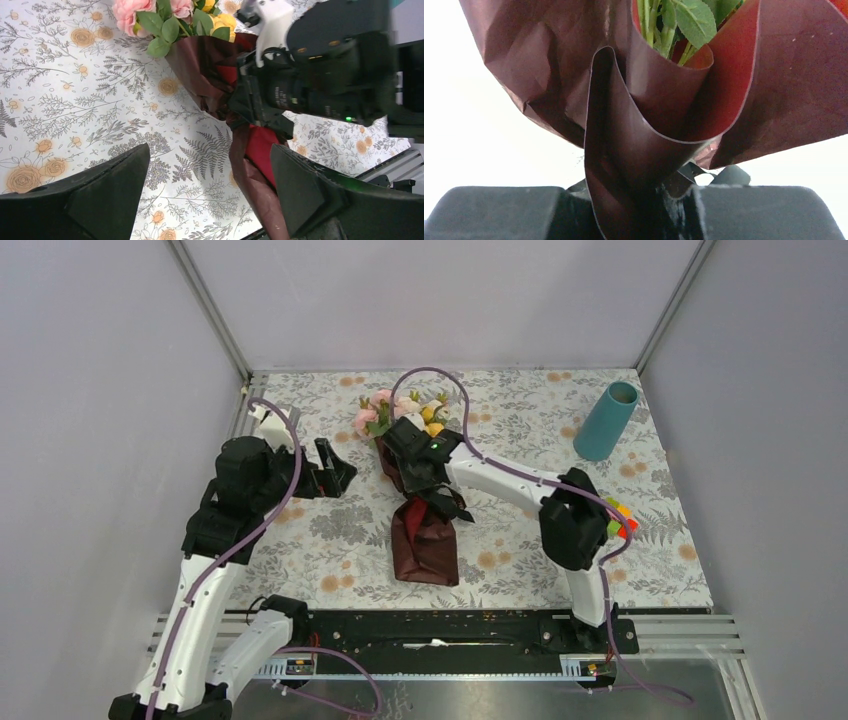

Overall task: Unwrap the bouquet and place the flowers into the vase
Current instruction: Adjust the fake flower at the center of the board.

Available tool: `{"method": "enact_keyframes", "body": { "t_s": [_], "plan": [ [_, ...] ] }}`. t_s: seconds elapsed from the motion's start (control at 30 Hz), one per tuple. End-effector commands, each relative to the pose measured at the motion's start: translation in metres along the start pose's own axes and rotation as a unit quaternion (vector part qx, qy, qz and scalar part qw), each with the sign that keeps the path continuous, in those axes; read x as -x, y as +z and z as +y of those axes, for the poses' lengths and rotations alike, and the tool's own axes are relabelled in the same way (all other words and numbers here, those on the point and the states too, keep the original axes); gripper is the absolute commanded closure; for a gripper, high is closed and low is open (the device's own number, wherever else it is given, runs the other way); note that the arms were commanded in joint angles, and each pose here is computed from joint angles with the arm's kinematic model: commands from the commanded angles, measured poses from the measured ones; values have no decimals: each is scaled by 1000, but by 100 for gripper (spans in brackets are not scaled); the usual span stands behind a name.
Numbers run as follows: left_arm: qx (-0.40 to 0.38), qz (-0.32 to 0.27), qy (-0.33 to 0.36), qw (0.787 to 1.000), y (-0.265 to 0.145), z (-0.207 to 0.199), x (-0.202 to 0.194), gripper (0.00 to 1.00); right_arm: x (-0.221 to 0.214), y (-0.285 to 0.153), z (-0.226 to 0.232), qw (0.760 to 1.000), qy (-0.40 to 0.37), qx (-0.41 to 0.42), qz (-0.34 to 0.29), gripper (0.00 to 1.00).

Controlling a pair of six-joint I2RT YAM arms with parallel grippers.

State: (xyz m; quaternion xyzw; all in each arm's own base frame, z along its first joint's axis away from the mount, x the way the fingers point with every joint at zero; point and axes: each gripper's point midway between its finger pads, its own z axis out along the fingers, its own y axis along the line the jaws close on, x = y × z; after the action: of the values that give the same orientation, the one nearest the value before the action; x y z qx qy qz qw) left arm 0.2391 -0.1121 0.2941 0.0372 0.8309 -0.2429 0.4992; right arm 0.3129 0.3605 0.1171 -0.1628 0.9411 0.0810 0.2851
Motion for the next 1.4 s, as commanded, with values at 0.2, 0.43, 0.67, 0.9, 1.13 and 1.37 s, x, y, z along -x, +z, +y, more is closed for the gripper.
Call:
{"method": "enact_keyframes", "body": {
  "t_s": [0.2,0.43,0.67,0.9,1.13,1.37],
  "plan": [
    [24,-16,16,999,2,14,-4,1,-18,38,5,999,-12,-41,19,72],
    [34,-19,33,999,7,21,-3,1,0,4,12,1000,-18,-5,-1,20],
    [69,-54,45,995,1,32,12,1,10,-62,-1,998,-31,27,-38,13],
    [75,-52,41,995,10,40,1,1,-50,-61,7,995,-13,99,25,16],
    [79,-40,39,995,19,46,-12,1,-85,-61,11,986,39,158,26,21],
    [82,-32,34,995,27,52,-21,1,-91,-42,3,989,50,139,6,40]
  ]
}}
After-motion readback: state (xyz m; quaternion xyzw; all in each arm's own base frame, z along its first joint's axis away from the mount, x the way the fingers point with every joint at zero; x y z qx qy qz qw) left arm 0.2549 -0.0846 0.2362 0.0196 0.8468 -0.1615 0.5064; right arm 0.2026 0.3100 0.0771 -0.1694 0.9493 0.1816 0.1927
